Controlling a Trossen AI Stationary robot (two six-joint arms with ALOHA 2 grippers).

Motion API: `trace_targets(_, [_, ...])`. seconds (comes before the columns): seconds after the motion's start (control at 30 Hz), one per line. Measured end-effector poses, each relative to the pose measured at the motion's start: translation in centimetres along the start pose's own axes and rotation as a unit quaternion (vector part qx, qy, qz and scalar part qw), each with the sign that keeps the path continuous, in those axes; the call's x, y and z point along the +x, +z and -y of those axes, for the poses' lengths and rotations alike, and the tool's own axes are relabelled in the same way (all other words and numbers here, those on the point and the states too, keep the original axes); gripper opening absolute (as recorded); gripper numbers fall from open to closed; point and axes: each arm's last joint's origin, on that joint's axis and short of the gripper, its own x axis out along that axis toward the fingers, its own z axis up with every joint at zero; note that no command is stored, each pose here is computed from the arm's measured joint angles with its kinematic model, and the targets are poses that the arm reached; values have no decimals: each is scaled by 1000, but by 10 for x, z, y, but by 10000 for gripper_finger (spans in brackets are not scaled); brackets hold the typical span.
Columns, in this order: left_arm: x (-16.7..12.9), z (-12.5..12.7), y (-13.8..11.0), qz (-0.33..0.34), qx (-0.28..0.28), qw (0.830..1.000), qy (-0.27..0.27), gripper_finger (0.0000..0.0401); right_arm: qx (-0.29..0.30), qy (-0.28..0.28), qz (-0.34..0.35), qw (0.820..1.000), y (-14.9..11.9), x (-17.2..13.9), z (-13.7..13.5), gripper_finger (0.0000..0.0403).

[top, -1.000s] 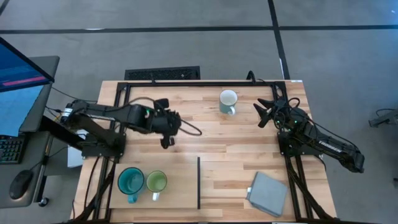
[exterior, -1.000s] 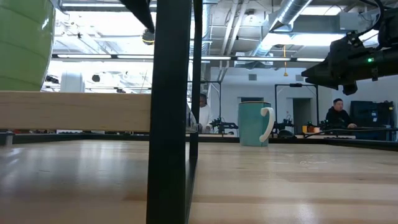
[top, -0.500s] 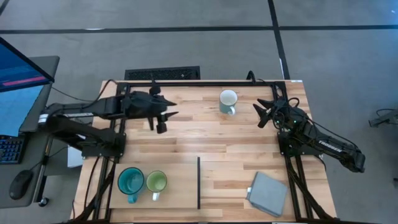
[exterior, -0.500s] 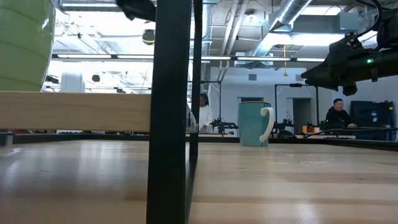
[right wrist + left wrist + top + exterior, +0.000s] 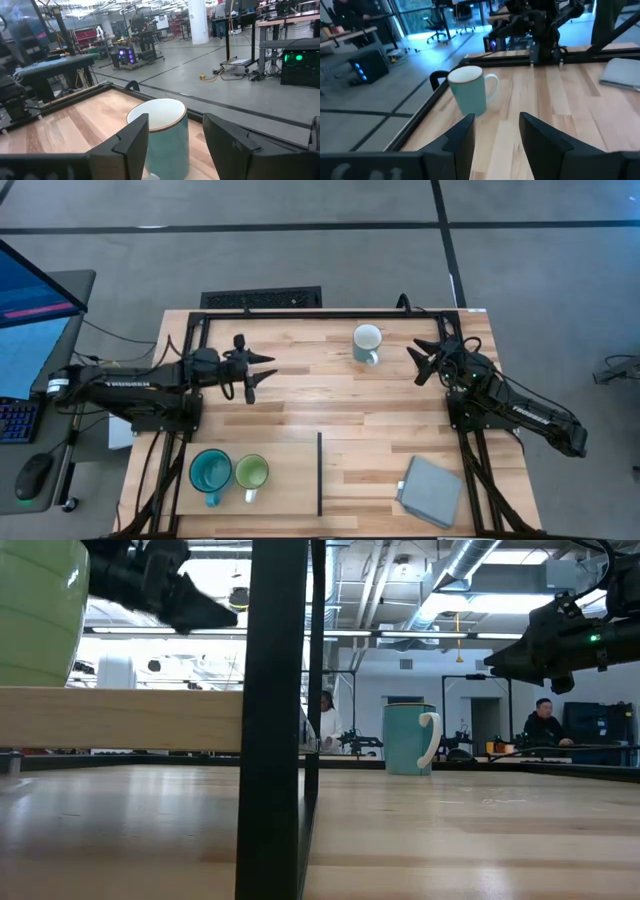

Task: Stack small to large cups/mugs on shelf
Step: Put the white mug on the shelf

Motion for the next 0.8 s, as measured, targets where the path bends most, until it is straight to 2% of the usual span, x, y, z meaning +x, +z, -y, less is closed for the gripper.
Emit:
trace_targets(0.2, [-3,3,-30,20,-15,1000,9,146,0,0,0,1000,0,0,0,209])
trace_targets(0.33, [-4,3,-37,18,-40,999,27,146,10,0,0,1000,0,0,0,209])
trace_targets(0.5, [-5,2,-47,-32,-19,997,75,146,47,3,-1,999,0,0,0,209])
trace_targets(0.63, [-5,2,-54,-63,-46,994,77,146,67,21,-4,998,0,0,-2,209])
trace_targets(0.8, [-5,3,-55,-70,-48,993,76,146,110,33,12,993,4,0,-4,209])
